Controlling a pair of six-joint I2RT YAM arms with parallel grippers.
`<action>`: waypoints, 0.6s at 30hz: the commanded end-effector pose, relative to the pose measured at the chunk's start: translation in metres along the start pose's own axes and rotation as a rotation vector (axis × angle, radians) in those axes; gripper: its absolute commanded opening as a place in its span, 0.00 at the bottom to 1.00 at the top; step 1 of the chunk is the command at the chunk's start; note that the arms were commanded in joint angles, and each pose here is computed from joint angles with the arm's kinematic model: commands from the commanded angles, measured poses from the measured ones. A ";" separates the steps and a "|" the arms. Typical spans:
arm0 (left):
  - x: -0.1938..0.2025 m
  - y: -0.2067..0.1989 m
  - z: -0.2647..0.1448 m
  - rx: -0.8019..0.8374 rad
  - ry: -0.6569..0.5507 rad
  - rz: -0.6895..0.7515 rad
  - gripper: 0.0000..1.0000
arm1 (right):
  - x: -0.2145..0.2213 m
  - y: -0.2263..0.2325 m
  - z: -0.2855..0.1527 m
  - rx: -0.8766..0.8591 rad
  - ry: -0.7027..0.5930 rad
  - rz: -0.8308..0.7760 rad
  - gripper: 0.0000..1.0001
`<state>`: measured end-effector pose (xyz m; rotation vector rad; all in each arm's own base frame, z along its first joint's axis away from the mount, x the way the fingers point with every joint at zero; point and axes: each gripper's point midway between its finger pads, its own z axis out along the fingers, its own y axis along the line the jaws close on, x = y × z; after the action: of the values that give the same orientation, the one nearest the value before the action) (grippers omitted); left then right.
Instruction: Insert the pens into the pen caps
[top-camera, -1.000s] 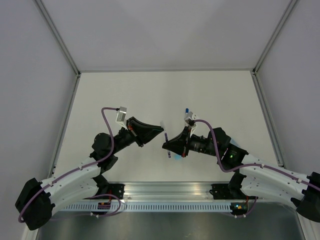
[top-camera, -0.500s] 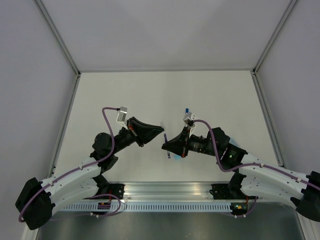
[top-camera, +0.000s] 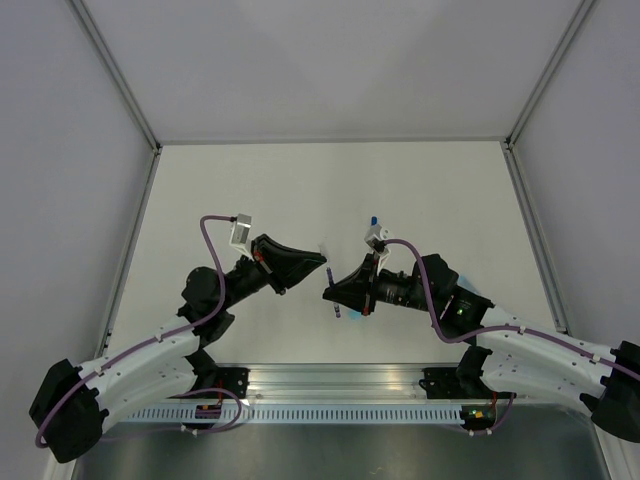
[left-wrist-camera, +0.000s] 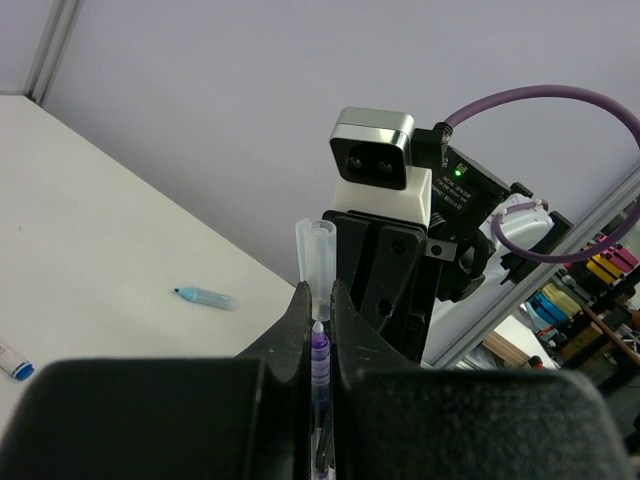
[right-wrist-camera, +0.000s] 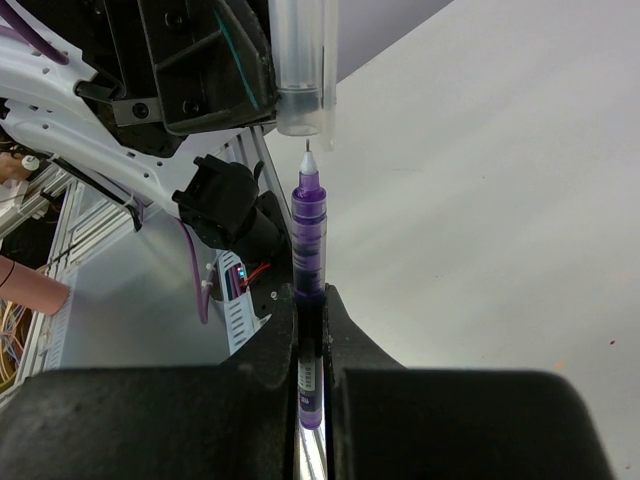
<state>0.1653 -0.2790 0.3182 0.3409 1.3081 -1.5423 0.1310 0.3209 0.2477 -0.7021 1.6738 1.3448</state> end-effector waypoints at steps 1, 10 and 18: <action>-0.022 -0.019 0.004 0.052 -0.055 0.035 0.02 | -0.021 0.009 0.002 -0.016 -0.051 -0.012 0.00; -0.014 -0.014 0.004 0.047 -0.033 0.031 0.02 | -0.023 0.006 0.002 0.001 -0.059 -0.010 0.00; -0.007 -0.011 0.005 0.055 -0.019 0.025 0.02 | -0.024 0.005 0.001 0.009 -0.063 -0.009 0.00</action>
<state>0.1665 -0.2809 0.3159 0.3442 1.3142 -1.5434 0.1351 0.3202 0.2472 -0.6812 1.6797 1.3281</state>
